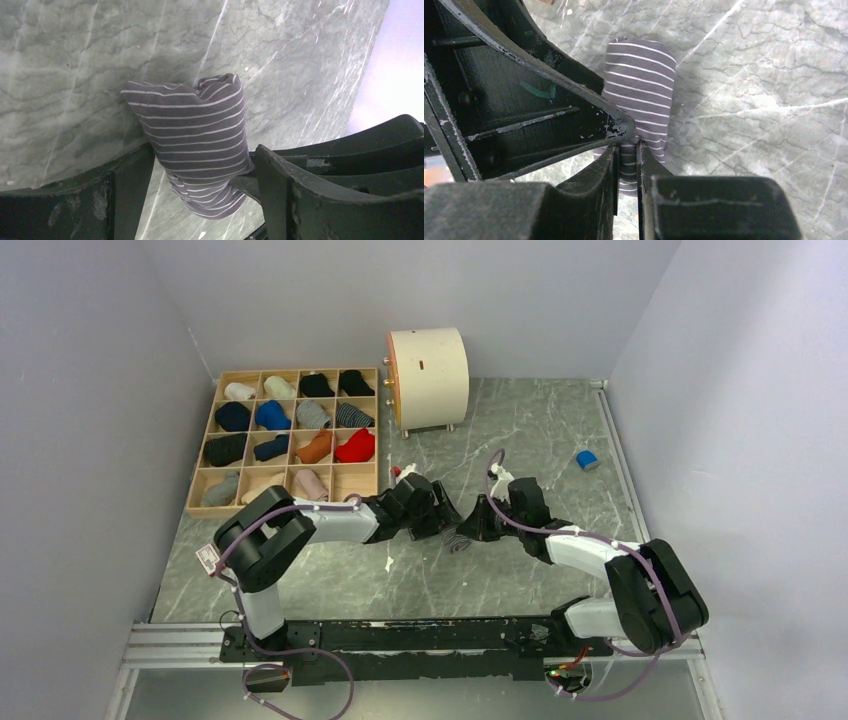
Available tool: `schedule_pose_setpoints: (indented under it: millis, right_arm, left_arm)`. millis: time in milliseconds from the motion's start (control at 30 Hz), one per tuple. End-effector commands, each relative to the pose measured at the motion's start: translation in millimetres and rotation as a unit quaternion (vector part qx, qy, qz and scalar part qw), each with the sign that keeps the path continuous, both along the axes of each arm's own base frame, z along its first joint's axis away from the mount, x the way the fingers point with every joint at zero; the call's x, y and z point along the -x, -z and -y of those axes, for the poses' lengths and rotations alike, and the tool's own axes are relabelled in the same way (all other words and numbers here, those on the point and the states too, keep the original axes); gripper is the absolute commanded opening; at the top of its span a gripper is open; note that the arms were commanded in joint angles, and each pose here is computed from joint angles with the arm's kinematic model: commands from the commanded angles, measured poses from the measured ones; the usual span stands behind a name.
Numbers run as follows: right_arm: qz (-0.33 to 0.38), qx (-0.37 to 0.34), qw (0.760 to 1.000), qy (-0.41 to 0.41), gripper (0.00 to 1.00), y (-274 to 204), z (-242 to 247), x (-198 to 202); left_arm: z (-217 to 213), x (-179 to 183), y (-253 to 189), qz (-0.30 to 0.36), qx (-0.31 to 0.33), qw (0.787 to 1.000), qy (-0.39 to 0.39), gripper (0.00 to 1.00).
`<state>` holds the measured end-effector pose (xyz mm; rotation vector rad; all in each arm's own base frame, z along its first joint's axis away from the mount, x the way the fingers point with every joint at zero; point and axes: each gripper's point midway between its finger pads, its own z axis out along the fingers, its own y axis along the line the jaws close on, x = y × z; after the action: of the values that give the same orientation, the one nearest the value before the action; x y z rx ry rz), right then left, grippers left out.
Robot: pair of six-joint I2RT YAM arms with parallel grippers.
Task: Roll the underwear
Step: Roll the underwear to the center of the board, then pick up the underwear from the center of the board.
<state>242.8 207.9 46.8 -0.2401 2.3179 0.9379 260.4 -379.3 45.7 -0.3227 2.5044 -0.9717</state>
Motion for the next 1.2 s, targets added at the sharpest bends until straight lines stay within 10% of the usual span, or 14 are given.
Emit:
schedule_pose_setpoints:
  millis: [0, 433, 733, 1167]
  right_arm:
    - [-0.039, 0.012, 0.999, 0.018, 0.13, 21, 13, 9]
    - [-0.037, 0.017, 0.999, 0.021, 0.17, 17, 15, 4]
    - [-0.027, -0.012, 1.000, -0.010, 0.33, -8, 2, 4]
    - [0.050, 0.033, 0.985, 0.160, 0.50, -76, 57, -14]
  left_arm:
    - [-5, 11, 29, -0.028, -0.033, 0.999, 0.012, 0.78]
    - [-1, 37, 75, -0.066, -0.098, 0.991, 0.054, 0.58]
    - [9, 40, 79, -0.069, -0.095, 0.990, 0.078, 0.07]
    - [24, 23, -1, 0.040, 0.036, 0.991, 0.125, 0.05]
